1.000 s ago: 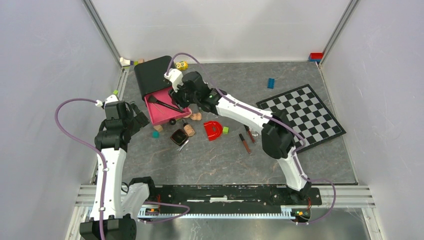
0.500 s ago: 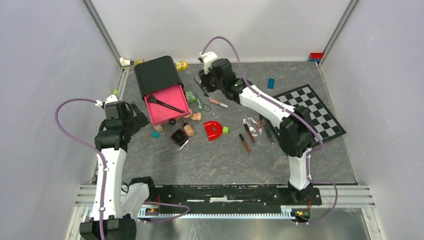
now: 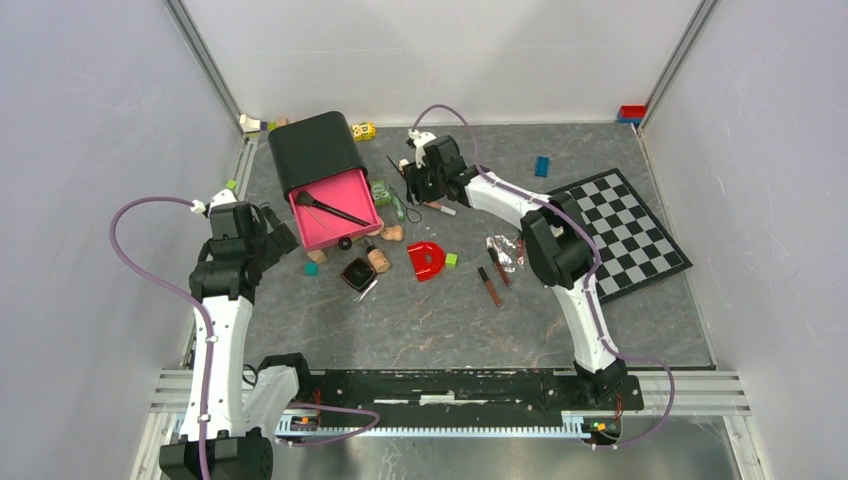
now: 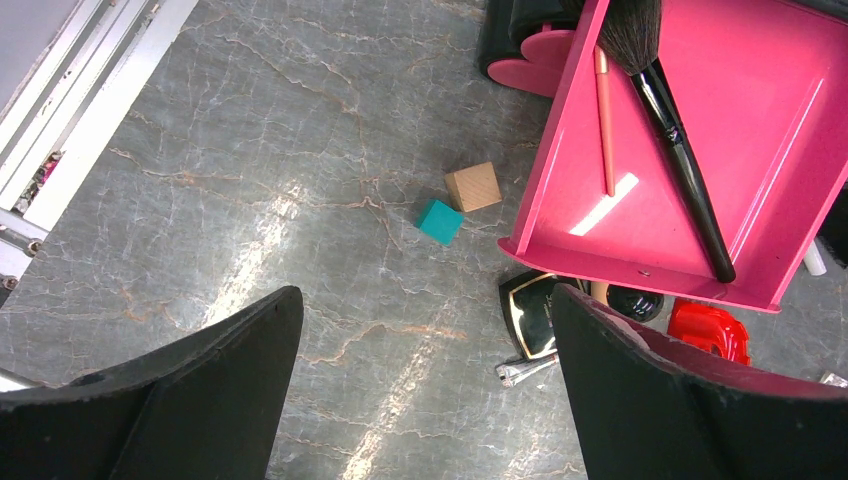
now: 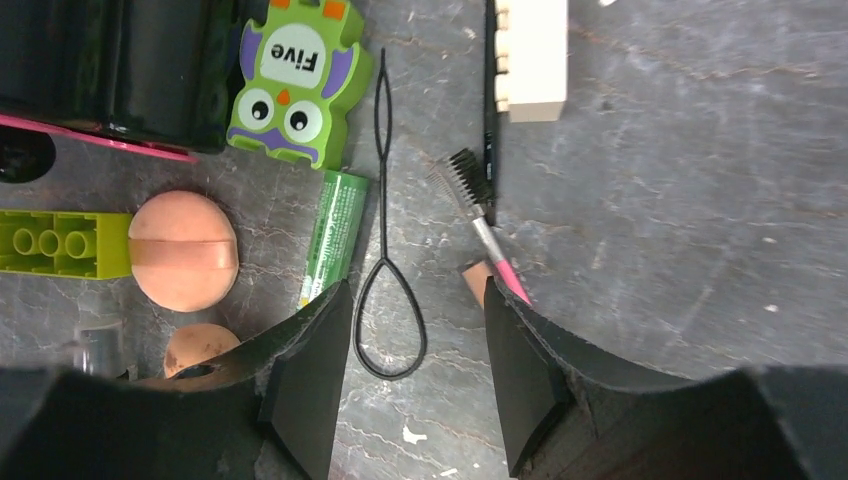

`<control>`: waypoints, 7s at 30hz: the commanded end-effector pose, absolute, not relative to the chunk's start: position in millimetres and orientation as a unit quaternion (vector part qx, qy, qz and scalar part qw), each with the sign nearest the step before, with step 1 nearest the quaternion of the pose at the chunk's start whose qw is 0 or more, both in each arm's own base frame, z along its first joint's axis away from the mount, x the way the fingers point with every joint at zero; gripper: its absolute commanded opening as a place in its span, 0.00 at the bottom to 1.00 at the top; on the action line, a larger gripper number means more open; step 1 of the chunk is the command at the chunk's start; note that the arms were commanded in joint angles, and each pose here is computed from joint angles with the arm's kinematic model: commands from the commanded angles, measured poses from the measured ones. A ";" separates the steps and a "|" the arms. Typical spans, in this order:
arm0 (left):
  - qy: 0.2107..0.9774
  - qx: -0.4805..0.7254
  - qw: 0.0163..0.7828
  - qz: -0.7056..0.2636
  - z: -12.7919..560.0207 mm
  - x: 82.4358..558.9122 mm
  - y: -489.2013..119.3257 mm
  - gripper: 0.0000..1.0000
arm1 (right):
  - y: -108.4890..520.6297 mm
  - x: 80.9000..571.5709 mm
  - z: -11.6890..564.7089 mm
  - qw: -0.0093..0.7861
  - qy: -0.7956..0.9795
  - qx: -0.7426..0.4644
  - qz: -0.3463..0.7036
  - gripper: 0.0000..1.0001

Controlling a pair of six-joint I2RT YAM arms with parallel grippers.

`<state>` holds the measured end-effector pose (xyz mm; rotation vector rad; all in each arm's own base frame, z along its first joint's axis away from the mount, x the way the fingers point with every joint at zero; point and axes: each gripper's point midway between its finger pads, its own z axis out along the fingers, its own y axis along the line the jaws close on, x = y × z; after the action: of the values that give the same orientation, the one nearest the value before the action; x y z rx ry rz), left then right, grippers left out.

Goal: Organize the makeup
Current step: Pick up the makeup brush from the center of the board, then place the makeup brush in the drawer.

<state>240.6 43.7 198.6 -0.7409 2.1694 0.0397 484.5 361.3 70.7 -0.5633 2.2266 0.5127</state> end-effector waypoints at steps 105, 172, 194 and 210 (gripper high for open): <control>0.856 -0.283 0.432 0.023 206.1 244.6 46.9 1.00 | 272.9 474.6 30.1 0.338 0.890 -0.305 -0.014 0.00; 0.855 -0.283 0.435 0.020 207.1 244.3 46.1 1.00 | 462.4 348.3 214.9 0.430 0.745 -0.495 0.122 0.00; 0.854 -0.283 0.436 0.020 207.7 244.0 46.2 1.00 | 506.7 373.7 213.6 0.499 0.697 -0.501 0.116 0.00; 0.854 -0.283 0.436 0.020 207.4 244.3 46.2 1.00 | 517.5 373.3 188.4 0.495 0.684 -0.527 0.096 0.01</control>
<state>240.0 43.3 200.6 -0.7382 2.1611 0.0360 368.8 509.7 168.2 -1.3033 1.7243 0.2409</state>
